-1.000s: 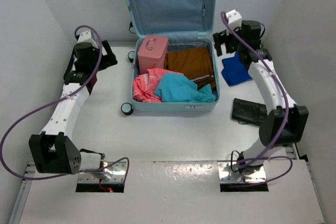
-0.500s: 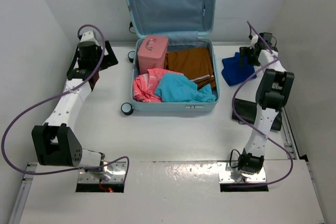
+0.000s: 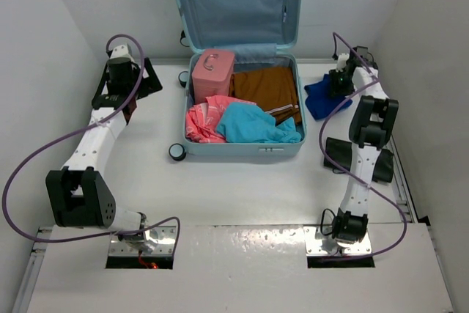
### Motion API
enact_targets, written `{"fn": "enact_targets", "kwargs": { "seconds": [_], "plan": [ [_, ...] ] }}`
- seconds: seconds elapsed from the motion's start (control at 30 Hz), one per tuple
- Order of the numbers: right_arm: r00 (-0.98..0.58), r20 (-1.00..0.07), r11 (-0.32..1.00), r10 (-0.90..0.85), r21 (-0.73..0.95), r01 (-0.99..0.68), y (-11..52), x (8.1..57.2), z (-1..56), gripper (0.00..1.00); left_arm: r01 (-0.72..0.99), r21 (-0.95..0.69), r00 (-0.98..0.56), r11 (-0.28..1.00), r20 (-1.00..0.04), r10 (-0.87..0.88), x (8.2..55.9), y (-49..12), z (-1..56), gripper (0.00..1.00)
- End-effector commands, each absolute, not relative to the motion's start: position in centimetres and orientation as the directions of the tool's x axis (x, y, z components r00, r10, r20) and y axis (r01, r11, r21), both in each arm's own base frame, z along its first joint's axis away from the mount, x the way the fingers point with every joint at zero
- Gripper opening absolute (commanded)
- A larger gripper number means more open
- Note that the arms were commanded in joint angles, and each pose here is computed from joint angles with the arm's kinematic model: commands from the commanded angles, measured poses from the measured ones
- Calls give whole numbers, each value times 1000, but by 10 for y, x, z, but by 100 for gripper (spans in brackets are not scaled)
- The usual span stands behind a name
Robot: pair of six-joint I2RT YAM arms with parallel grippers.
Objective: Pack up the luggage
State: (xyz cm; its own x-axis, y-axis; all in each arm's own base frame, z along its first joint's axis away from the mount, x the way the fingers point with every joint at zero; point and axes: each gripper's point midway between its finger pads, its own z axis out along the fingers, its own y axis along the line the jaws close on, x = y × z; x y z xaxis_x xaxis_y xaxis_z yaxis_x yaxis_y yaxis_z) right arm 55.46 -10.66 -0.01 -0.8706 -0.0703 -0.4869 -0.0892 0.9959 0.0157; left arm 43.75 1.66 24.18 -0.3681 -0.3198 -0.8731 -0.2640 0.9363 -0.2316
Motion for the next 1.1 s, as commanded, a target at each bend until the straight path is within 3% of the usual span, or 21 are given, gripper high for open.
{"fn": "enact_targets", "kwargs": {
  "seconds": [0.0, 0.07, 0.13, 0.17, 0.37, 0.43, 0.57, 0.7, 0.87, 1.07],
  "plan": [
    [-914, -404, 996, -47, 51, -73, -111, 529, -5, 21, -258, -269, -314, 928, -885, -344, 443, 20, 263, 99],
    [-907, -417, 993, -54, 76, -95, -109, 522, 2, 9, -245, -274, -319, 930, -883, -344, 443, 17, 263, 99],
    [-857, -511, 991, -67, 62, -115, -106, 528, 59, 0, -240, -286, -319, 928, -879, -353, 443, 15, 263, 99],
    [-838, -544, 986, -52, 107, -131, -96, 528, 72, 0, -240, -286, -319, 928, -879, -353, 443, 15, 263, 99],
    [-483, -873, 954, -63, 90, -286, -20, 537, 291, 0, -203, -296, -297, 933, -890, -347, 443, 5, 272, 99],
    [-376, -926, 945, -32, 95, -314, 5, 524, 346, 0, -203, -296, -297, 933, -890, -347, 443, 5, 272, 99],
    [-275, -961, 882, 10, 138, -451, 80, 508, 393, 0, -197, -300, -278, 933, -896, -347, 443, 5, 282, 99],
    [-296, -953, 801, 58, 221, -556, 152, 501, 391, 0, -202, -302, -266, 932, -899, -349, 441, 9, 286, 99],
    [-503, -855, 766, 122, 404, -500, 187, 517, 325, 0, -211, -302, -264, 930, -898, -352, 436, 13, 284, 99],
    [-761, -642, 790, 97, 514, -333, 189, 517, 172, 0, -216, -313, -261, 925, -894, -363, 433, 16, 283, 99]
  ]
}}
